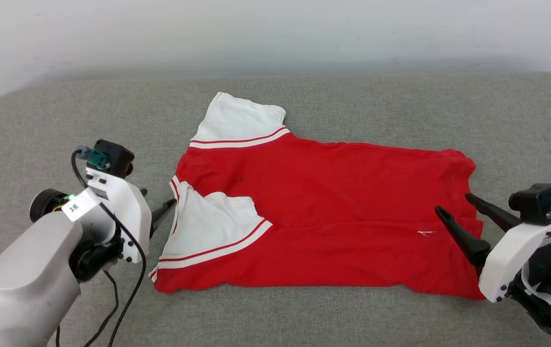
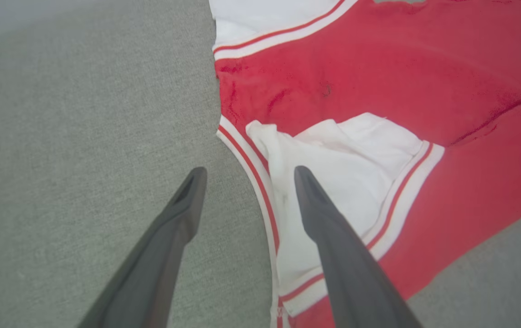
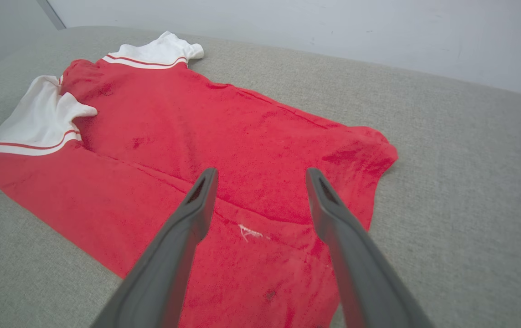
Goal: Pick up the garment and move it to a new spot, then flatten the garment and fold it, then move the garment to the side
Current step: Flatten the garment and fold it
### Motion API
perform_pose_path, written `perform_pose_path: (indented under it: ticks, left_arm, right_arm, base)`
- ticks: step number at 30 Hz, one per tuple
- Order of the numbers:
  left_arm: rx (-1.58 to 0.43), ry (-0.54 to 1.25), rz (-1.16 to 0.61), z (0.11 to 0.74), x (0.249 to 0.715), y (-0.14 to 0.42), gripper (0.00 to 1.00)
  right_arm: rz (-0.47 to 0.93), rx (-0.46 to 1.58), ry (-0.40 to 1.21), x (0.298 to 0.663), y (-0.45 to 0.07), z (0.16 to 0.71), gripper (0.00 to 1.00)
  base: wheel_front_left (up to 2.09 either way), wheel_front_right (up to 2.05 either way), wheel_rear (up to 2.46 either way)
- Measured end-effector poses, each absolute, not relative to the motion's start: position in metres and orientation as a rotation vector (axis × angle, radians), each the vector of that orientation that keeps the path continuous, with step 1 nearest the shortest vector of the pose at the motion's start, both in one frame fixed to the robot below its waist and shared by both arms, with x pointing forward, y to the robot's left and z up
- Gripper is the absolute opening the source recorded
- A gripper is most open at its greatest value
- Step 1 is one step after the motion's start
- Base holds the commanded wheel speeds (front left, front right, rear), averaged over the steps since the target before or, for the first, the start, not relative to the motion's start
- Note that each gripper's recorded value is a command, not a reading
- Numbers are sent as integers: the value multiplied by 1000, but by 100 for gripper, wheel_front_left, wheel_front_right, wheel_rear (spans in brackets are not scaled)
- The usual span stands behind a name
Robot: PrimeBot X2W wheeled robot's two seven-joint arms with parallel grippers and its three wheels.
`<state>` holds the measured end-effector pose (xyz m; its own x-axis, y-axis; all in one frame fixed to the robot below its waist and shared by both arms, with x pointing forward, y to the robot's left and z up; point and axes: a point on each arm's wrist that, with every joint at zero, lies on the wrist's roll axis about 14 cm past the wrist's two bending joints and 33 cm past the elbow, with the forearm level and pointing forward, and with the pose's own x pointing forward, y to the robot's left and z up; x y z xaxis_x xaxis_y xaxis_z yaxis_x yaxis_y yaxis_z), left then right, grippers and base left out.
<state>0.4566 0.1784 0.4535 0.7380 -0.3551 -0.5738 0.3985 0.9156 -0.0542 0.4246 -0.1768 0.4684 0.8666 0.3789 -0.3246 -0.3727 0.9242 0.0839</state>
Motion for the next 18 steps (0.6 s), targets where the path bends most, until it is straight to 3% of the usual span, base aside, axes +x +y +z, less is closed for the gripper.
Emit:
perform_pose_path:
  ticks: [8,18]
  left_arm:
    - [127,948,-475,426,420,180,100]
    - [194,1158,-534,389,382,179,100]
  right_arm:
    - [392,15,342,422,-176,472,100]
    - [377,35,379,415,-178,460,100]
  base:
    - [0,0,0]
    - [0,0,0]
